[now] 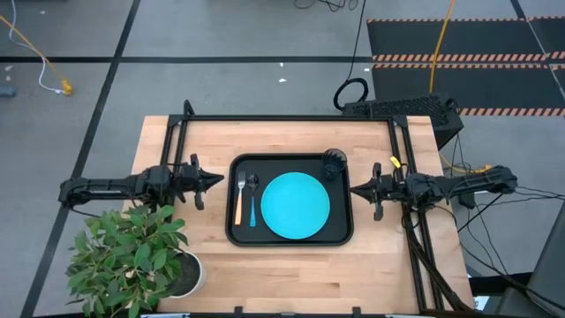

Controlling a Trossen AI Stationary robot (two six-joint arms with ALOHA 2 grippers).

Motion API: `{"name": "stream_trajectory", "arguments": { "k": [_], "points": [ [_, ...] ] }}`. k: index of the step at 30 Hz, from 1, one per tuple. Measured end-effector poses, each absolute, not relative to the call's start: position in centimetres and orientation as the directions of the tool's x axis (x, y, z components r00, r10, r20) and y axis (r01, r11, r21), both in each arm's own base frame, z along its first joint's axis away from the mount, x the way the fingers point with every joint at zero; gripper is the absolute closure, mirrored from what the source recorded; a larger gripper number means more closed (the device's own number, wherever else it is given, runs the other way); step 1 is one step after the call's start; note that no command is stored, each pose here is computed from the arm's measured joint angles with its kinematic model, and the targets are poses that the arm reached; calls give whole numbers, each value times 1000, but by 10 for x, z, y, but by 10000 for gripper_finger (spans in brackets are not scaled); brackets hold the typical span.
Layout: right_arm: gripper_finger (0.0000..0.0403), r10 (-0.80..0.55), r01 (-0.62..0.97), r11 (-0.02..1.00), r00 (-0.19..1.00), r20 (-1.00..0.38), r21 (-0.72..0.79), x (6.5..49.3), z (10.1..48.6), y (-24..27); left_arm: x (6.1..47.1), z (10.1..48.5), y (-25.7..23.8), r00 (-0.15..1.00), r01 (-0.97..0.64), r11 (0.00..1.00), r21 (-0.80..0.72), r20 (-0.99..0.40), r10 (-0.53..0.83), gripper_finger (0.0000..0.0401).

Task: Pick and place plate/cup/fork/spoon on tray
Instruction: Return to Home Position

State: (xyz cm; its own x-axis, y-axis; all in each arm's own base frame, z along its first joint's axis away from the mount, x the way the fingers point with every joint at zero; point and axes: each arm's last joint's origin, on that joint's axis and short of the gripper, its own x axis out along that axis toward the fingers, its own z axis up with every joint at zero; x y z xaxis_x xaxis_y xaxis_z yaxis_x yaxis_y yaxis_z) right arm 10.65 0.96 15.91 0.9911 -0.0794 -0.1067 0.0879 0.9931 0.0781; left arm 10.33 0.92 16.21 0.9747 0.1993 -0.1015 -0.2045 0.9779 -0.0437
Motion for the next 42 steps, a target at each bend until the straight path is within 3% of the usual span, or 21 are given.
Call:
{"name": "stream_trajectory", "arguments": {
  "k": [7, 12, 42],
  "points": [
    [403, -1, 4, 998, 999, -52, 59, 107, 164, 10, 103, 162, 9, 975, -200, 980, 4, -102, 200, 377],
    [403, -42, 45, 997, 998, -39, 65, 107, 166, 8, 103, 162, 9, 975, -194, 979, 68, -95, 200, 367],
    [403, -63, 67, 992, 997, -45, 103, 107, 165, 8, 103, 163, 9, 976, -196, 979, 62, -89, 201, 366]
  ]
}}
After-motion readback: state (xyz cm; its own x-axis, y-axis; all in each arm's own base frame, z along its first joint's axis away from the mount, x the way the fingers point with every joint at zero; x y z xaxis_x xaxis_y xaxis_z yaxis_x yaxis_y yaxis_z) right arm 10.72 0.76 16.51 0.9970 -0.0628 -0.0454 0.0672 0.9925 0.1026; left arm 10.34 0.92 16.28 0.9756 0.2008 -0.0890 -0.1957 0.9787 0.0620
